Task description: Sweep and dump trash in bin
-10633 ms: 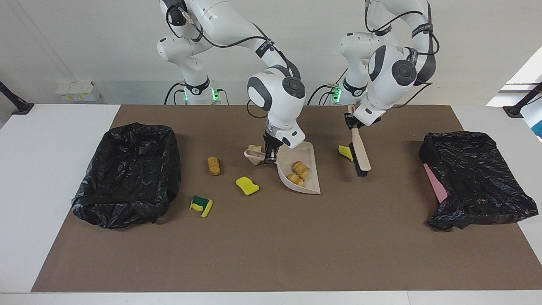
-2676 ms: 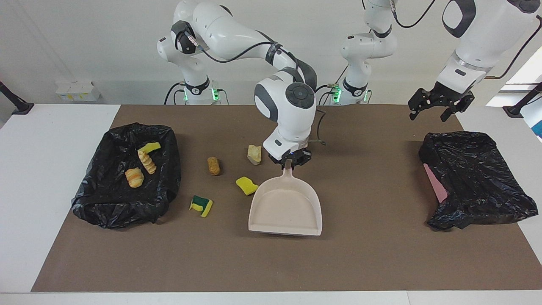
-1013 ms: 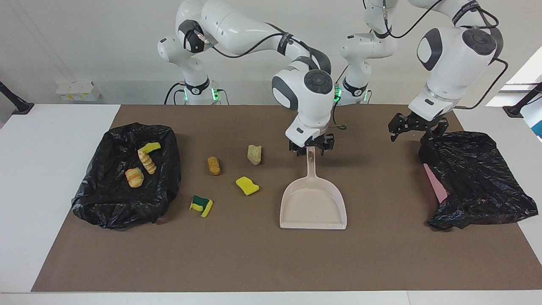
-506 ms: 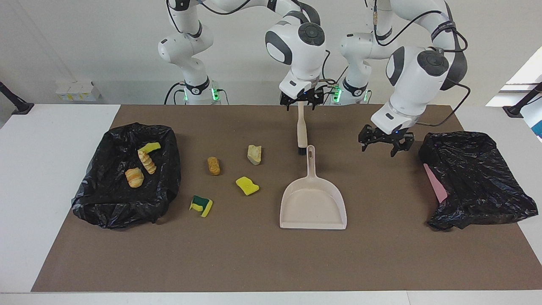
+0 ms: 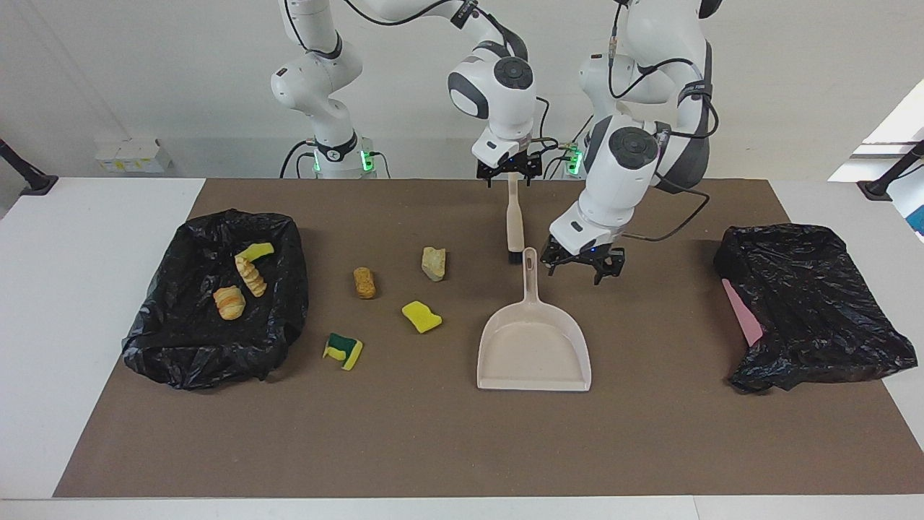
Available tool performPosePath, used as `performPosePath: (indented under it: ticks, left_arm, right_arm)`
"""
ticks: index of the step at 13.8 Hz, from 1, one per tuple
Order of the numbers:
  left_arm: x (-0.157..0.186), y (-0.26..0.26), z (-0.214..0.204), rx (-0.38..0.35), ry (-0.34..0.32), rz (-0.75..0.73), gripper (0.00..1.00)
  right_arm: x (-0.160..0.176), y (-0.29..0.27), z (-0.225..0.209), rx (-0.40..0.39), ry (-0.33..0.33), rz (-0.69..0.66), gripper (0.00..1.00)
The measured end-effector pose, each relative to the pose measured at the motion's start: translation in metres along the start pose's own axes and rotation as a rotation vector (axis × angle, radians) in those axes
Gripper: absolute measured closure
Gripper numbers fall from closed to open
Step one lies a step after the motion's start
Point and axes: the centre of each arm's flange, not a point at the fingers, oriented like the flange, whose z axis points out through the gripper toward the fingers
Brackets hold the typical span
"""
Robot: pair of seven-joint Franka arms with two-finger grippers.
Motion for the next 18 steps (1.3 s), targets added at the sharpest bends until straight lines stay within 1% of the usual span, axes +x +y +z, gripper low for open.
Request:
performPosePath:
  ticks: [2, 3, 6, 8, 9, 10, 11, 13, 14, 18]
  left_arm:
    - [-0.001, 0.027, 0.014, -0.006, 0.005, -0.015, 0.0]
    - [-0.003, 0.036, 0.02, -0.006, -0.002, -0.023, 0.0]
    - [-0.01, 0.052, 0.045, -0.003, -0.022, -0.07, 0.0]
    - [-0.015, 0.056, 0.061, 0.002, -0.039, -0.072, 0.0]
    - [-0.017, 0.057, 0.067, 0.004, -0.047, -0.072, 0.11]
    - [-0.018, 0.057, 0.07, 0.005, -0.053, -0.071, 0.26]
    - [-0.018, 0.057, 0.071, 0.006, -0.053, -0.073, 0.37]
    - [-0.015, 0.055, 0.068, 0.005, -0.047, -0.077, 0.65]
    - [-0.013, 0.054, 0.066, 0.003, -0.042, -0.079, 0.69]
    - [-0.009, 0.052, 0.059, 0.001, -0.031, -0.083, 0.69]
  right_arm:
    - [-0.01, -0.002, 0.019, 0.002, 0.007, 0.012, 0.0]
    - [-0.011, -0.001, 0.023, -0.001, 0.004, 0.014, 0.0]
    - [-0.017, -0.002, 0.032, 0.013, -0.031, 0.036, 0.01]
    - [-0.019, -0.005, 0.036, 0.022, -0.04, 0.042, 0.03]
    - [-0.019, -0.005, 0.036, 0.025, -0.045, 0.046, 0.04]
    - [-0.02, -0.005, 0.037, 0.026, -0.048, 0.049, 0.07]
    - [-0.02, -0.005, 0.037, 0.028, -0.05, 0.051, 0.1]
    - [-0.021, -0.005, 0.037, 0.036, -0.063, 0.064, 0.12]
    - [-0.021, -0.005, 0.038, 0.043, -0.074, 0.075, 0.15]
    - [-0.022, -0.005, 0.039, 0.056, -0.096, 0.096, 0.17]
